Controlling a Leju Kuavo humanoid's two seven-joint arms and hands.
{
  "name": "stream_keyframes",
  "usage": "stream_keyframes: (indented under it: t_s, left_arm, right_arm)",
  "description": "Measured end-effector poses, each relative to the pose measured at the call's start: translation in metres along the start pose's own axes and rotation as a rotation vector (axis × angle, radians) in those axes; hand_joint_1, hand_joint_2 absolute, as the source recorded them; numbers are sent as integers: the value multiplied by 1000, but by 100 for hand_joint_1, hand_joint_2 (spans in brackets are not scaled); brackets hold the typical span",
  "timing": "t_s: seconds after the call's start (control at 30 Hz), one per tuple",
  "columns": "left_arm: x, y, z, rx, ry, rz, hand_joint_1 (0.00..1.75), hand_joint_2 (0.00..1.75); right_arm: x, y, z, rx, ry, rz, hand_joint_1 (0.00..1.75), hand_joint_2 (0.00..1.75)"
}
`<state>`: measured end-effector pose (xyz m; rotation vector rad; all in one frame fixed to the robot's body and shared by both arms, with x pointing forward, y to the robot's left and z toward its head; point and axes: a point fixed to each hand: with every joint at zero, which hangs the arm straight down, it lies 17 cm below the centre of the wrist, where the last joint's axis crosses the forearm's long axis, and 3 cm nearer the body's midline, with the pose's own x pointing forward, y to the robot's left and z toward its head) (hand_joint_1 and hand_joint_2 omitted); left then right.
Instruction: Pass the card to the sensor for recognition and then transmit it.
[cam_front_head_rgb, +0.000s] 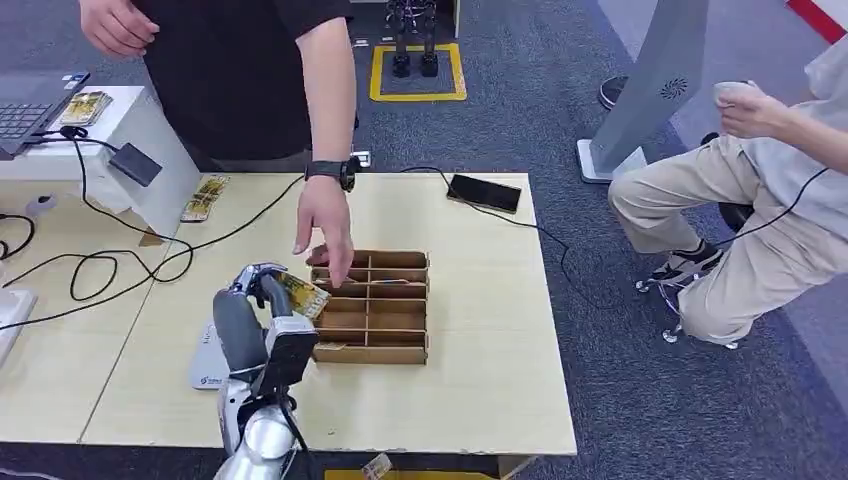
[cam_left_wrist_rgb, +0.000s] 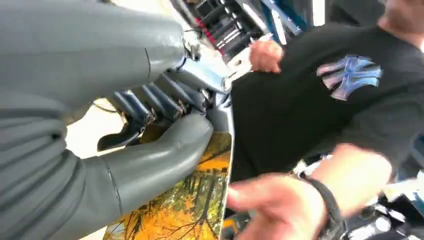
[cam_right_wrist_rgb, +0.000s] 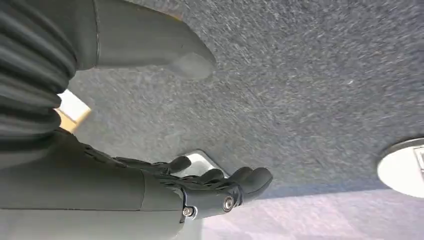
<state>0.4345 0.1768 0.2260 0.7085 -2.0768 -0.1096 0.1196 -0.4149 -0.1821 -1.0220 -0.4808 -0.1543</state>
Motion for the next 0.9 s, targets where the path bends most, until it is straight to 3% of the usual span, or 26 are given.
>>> stream_keyframes:
  t_s: [0.2,0.5,0.53,0.57,0.9]
  left_arm:
    - [-11,8,-42,32,-25,-116,175,175]
    - [-41,20,-58,67,45,-152,175,175]
    - [-43,20,-58,68,49,-151,159,175]
    - [-45,20,-59,71,59,-143,0,175]
    - [-44,46,-63,220,77,89,0,175]
  right_arm:
    - [3,5,2,18,-16,19,0,175]
    - [5,10,3,33,-19,23,0,175]
    - [5,10,3,34,-19,23,0,175]
    - [5,10,3,35,-19,23,0,175]
    - [5,11,4,35,-21,17,0,175]
